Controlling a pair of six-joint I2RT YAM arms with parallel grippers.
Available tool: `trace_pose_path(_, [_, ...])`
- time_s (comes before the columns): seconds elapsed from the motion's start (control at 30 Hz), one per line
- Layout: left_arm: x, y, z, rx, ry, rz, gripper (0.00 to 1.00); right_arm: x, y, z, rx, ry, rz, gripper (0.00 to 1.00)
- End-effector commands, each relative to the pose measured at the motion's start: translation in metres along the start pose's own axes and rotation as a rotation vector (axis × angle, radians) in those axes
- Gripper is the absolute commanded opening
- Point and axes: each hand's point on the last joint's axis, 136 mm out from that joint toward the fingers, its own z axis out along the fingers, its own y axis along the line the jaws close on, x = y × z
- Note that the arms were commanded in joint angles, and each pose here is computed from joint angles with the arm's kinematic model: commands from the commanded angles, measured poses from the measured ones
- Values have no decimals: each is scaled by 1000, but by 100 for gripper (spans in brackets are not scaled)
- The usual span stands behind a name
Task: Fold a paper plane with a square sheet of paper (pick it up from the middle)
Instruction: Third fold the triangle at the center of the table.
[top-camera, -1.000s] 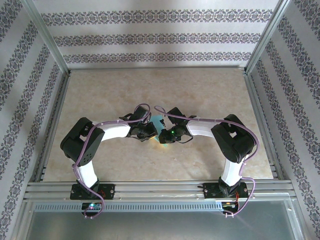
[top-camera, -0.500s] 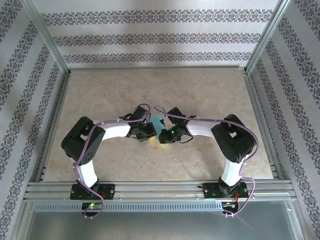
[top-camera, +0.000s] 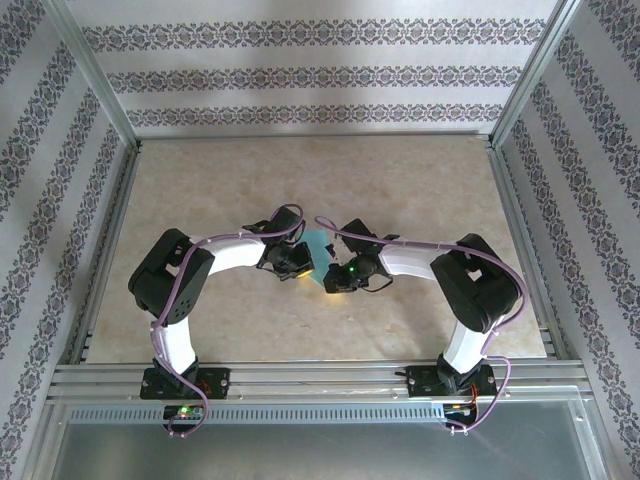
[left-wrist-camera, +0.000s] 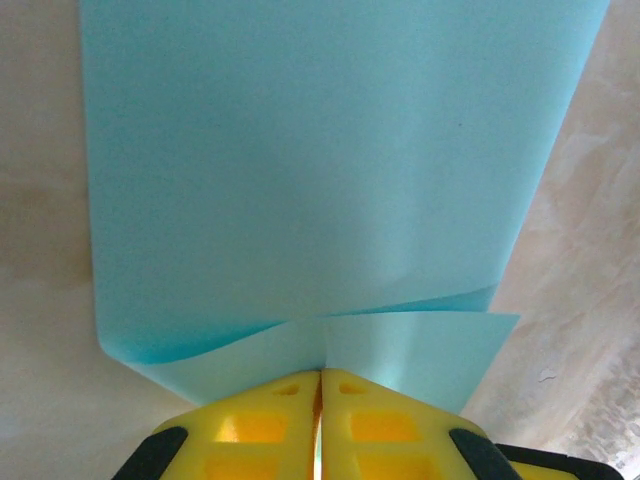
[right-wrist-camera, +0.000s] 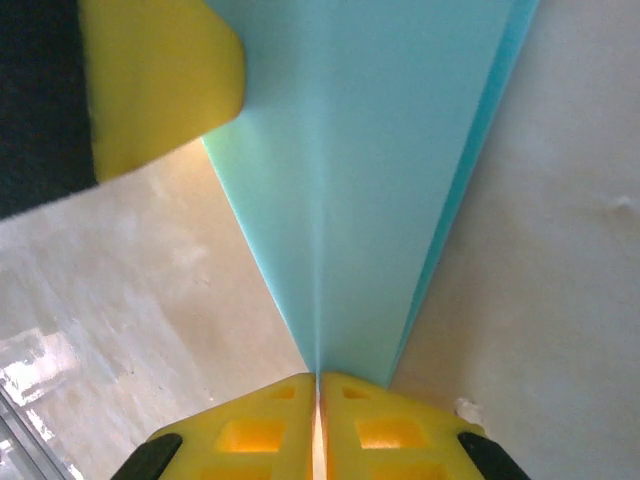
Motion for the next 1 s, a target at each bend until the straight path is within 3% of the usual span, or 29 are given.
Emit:
trace_pose_path(0.0, [10, 67, 15, -233, 41, -63, 9, 35, -13, -2, 26, 104, 39, 12])
trace_pose_path(0.2, [10, 65, 14, -231, 45, -57, 9, 33, -15, -7, 37, 88, 37, 12])
trace_pose_path(0.43, [9, 50, 14, -181, 58, -40, 9, -17, 20, -29, -28, -89, -49, 14])
trace_pose_path(0.77, [7, 39, 12, -143, 63, -27, 9, -25, 13, 1, 15, -33, -41, 13])
trace_pose_path(0.97, [0, 1, 3, -1, 54, 85, 12, -15, -8, 14, 76, 2, -5, 12])
